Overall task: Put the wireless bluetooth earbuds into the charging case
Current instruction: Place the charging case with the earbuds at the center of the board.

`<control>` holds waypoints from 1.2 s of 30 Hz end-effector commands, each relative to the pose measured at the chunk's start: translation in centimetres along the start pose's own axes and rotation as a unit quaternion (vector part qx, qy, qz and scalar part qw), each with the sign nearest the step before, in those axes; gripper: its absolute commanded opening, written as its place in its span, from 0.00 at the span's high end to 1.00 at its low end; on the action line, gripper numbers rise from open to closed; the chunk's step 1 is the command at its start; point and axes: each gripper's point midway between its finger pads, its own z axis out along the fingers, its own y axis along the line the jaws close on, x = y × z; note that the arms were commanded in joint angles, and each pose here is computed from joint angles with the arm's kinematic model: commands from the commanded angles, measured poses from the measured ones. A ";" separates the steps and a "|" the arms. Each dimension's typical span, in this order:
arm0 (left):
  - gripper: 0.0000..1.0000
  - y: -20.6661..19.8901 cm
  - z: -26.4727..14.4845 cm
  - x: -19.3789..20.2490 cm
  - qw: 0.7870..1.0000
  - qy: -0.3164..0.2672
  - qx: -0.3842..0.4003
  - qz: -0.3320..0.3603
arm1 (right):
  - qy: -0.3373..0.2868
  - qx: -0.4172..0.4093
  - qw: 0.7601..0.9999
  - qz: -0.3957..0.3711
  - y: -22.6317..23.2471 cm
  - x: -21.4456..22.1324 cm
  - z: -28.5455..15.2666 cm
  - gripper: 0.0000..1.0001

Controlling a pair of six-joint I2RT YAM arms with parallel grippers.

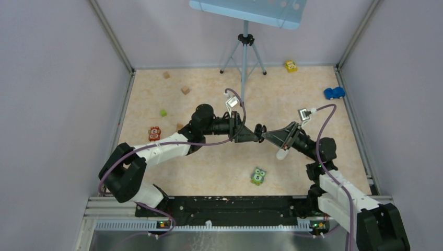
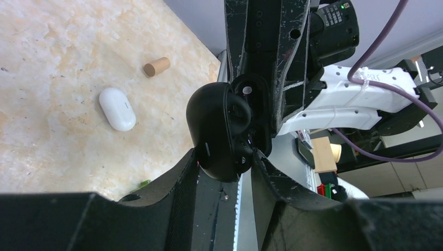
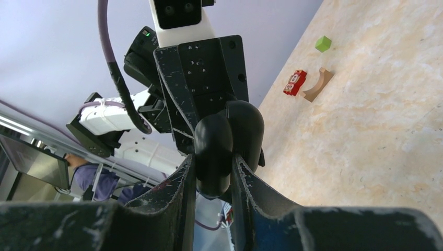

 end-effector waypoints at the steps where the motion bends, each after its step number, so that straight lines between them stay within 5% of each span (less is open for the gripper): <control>1: 0.64 -1.2 0.2 -2.5 0.999 -0.044 0.017 0.020 | 0.021 -0.057 0.998 -0.033 3.2 0.6 0.0 1.00; 7: 0.70 -1.5 0.3 -2.2 0.999 -0.037 0.028 0.008 | 0.021 -0.056 0.998 -0.033 3.2 0.6 0.0 1.00; 13: 0.40 -2.1 0.5 -2.0 0.999 -0.030 0.045 0.006 | 0.019 -0.052 0.998 -0.027 2.7 0.9 -0.1 1.00; 22: 0.22 -2.4 -0.4 -3.2 0.998 -0.050 0.002 0.033 | 0.015 -0.044 0.999 -0.025 2.5 0.8 -0.1 1.00; 29: 0.18 -2.4 -3.6 -4.7 0.987 -0.087 -0.097 0.093 | 0.028 -0.047 0.997 -0.048 3.0 1.1 -0.2 1.00; 36: 0.22 -6.1 -7.2 -5.0 0.979 -0.126 -0.092 0.133 | 0.084 -0.087 0.986 -0.112 4.1 2.8 -1.0 1.00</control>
